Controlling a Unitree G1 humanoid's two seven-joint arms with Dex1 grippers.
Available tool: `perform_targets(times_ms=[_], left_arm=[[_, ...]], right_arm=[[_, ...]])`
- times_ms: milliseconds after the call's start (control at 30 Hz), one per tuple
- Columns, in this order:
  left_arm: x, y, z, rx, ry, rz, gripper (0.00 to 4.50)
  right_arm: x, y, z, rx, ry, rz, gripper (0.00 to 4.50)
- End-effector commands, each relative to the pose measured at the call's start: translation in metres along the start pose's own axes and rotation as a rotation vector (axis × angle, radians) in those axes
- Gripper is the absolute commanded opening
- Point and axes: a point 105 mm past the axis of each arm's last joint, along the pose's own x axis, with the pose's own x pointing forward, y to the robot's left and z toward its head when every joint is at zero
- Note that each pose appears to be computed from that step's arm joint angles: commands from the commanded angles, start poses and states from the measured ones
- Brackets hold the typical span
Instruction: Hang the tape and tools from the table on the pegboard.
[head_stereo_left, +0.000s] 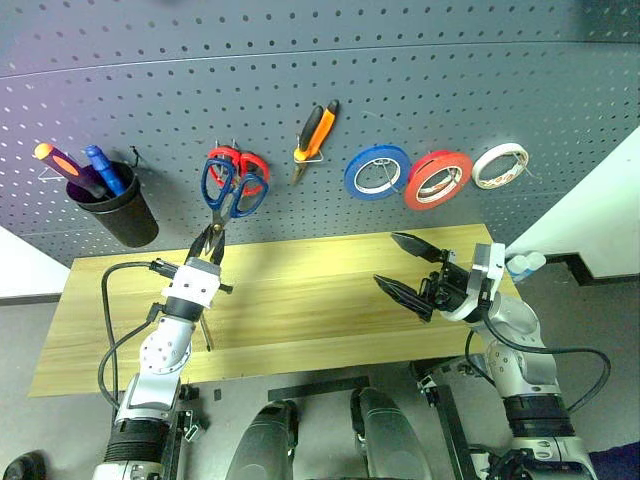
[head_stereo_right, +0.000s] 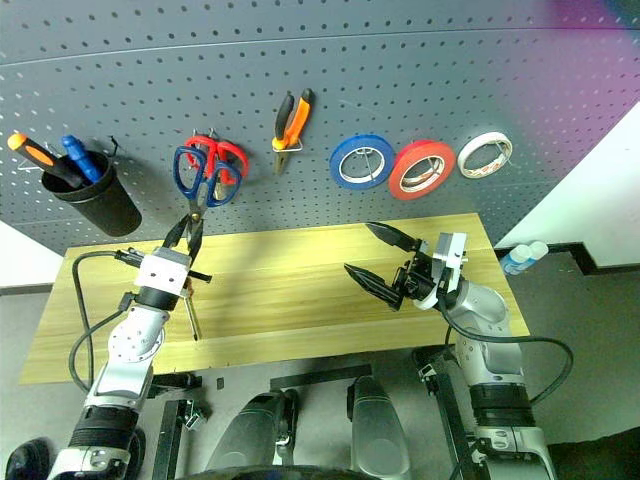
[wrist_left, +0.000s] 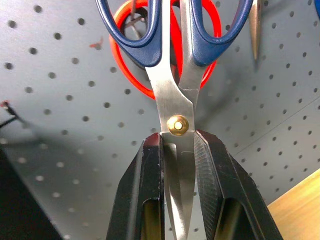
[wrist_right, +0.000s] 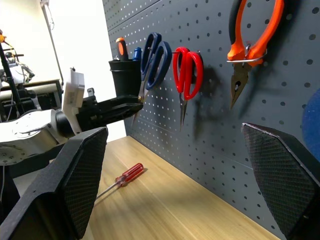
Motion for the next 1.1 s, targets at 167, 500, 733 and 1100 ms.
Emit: perform_targets(times_ms=[167, 500, 733, 1100], left_arm=[[0.007, -0.003, -0.005, -0.146, 0.051, -0.034, 1.25], [-0.003, -0.006, -0.006, -0.161, 0.064, -0.068, 4.48], [-0.029, -0.004, -0.019, -0.179, 0.149, -0.09, 4.48], [-0.09, 0.026, -0.074, -0.425, 0.533, 0.096, 4.48]], right_arm=[[0.002, 0.002, 0.009, -0.04, -0.013, 0.013, 4.5], [0.002, 0.009, 0.012, -0.034, -0.034, 0.05, 4.5], [0.007, 0.015, 0.014, -0.025, -0.035, 0.134, 4.5], [0.008, 0.018, 0.008, 0.018, -0.01, 0.166, 4.5]])
